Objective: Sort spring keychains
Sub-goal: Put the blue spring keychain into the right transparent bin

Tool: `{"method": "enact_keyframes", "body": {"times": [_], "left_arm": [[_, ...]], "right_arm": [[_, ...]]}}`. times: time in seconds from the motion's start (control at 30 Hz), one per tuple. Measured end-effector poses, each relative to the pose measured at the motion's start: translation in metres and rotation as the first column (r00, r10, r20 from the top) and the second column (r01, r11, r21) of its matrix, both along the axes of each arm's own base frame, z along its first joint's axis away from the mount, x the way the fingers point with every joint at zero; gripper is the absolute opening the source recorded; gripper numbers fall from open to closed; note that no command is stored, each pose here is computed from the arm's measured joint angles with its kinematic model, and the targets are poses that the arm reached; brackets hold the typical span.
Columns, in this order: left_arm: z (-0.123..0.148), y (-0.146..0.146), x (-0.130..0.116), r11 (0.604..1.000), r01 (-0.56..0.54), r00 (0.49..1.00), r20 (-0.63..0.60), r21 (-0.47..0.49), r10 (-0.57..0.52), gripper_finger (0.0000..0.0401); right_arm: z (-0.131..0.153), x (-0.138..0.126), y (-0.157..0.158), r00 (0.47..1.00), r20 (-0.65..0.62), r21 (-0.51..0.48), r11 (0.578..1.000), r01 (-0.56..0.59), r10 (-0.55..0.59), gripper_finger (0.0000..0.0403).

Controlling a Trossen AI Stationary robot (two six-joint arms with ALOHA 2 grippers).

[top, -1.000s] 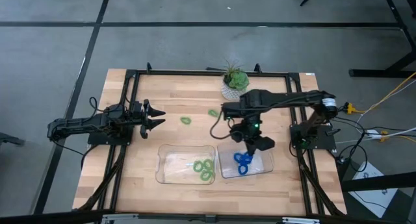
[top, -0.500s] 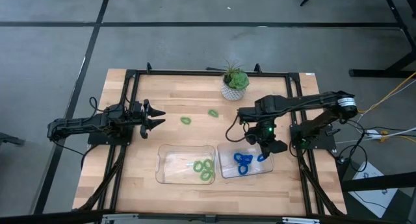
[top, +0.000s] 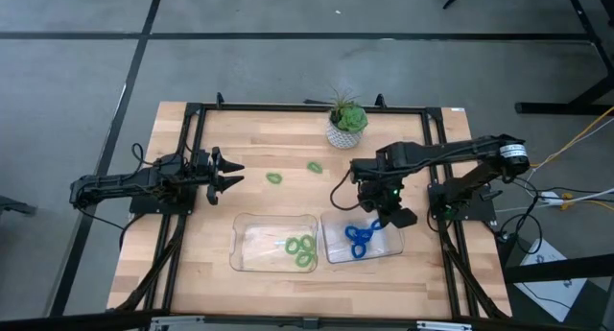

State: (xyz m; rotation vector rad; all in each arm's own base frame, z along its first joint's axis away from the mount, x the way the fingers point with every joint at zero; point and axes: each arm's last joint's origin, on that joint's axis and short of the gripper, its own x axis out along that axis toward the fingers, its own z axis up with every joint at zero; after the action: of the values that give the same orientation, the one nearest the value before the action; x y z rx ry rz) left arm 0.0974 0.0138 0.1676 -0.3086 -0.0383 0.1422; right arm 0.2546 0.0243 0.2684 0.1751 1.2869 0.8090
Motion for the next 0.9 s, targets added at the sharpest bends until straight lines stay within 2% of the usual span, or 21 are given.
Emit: {"method": "enact_keyframes", "body": {"times": [0.47,0.63,0.9], "left_arm": [[0.0000,0.0000,0.0000,1.000,0.000,1.000,0.000,0.000,0.000,0.0178],[0.0000,0.0000,0.0000,1.000,-0.001,1.000,0.000,0.000,0.001,0.0178],[-0.0001,0.0000,0.0000,1.000,-0.001,1.000,-0.001,0.000,0.001,0.0178]], "right_arm": [[0.0005,0.0064,-0.0004,0.996,0.001,-0.009,0.996,0.093,-0.093,0.0021],[0.0007,0.0075,-0.0003,0.994,0.002,-0.007,0.994,0.107,-0.107,0.0046],[0.0009,0.0086,-0.0003,0.991,-0.008,-0.003,0.991,0.135,-0.135,0.0108]]}}
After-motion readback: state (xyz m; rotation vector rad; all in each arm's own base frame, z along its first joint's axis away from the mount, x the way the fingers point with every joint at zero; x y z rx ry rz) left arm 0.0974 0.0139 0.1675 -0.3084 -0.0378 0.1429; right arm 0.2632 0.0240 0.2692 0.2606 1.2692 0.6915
